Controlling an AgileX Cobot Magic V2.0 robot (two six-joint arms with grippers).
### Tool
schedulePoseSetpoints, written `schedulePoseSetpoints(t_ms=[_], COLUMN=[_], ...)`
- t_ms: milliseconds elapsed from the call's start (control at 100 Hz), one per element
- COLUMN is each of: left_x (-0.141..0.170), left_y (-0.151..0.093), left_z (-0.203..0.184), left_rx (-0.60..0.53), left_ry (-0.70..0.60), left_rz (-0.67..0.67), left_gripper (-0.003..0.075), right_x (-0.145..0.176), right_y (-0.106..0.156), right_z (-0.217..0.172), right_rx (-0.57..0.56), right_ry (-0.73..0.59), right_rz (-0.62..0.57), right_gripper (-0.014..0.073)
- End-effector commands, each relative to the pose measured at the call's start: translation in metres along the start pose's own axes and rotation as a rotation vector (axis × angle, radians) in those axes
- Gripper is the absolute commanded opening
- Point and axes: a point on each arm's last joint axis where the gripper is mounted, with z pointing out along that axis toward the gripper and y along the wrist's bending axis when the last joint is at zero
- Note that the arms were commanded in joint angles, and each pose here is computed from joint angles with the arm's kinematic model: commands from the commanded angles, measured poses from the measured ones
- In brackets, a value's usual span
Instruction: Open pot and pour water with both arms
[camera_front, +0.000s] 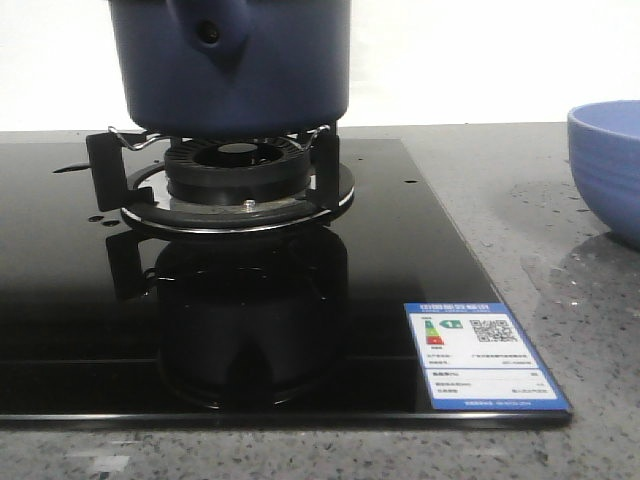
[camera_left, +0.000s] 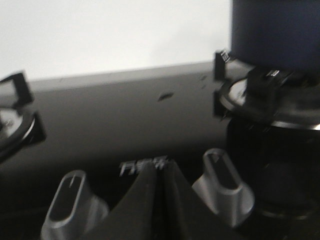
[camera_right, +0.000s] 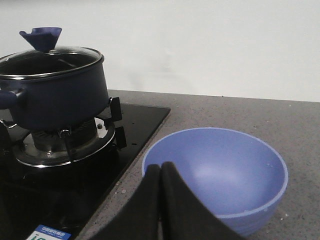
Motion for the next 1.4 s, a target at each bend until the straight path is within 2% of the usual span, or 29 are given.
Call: schedulePoseSetpoints(t_ms=[0,130,240,1050,1190,1390], left_x=[0.009,0.017,0.017,0.017,0.017,0.017], left_y=[0.002,0.003,0.004,0.004,0.004,0.004], left_z=[0.002,0.001,0.001,0.001,0.001,0.001], left_rx=[-0.048,-0.083,-0.099,-0.102,-0.102,-0.102], left_ry=[0.028,0.116,0.110,0.110,0.110,0.110], left_rz=[-0.019,-0.067,-0.108,-0.109,-0.109,-0.109], left_gripper=[-0.0020,-0.0020,-0.0020,-0.0020,-0.0020,-0.0020], right_x=[-0.015,-0.015,-0.015,-0.013,-0.002,0.043], right_y=[-0.001,-0.001,-0.001,-0.001,-0.006,-0.022], right_z=[0.000,0.000,0.000,0.000,0.008,0.024], right_rx=[0.009,0.009,0.009,0.012,0.083,0.300], right_ry=[-0.087,-0.087,-0.087,-0.081,-0.093,-0.076], right_rz=[-0.009,-0.009,-0.009,-0.015,-0.038,-0.008], right_gripper=[-0.0063,-0.0063,-0.0063,-0.0063,-0.0063,-0.0063])
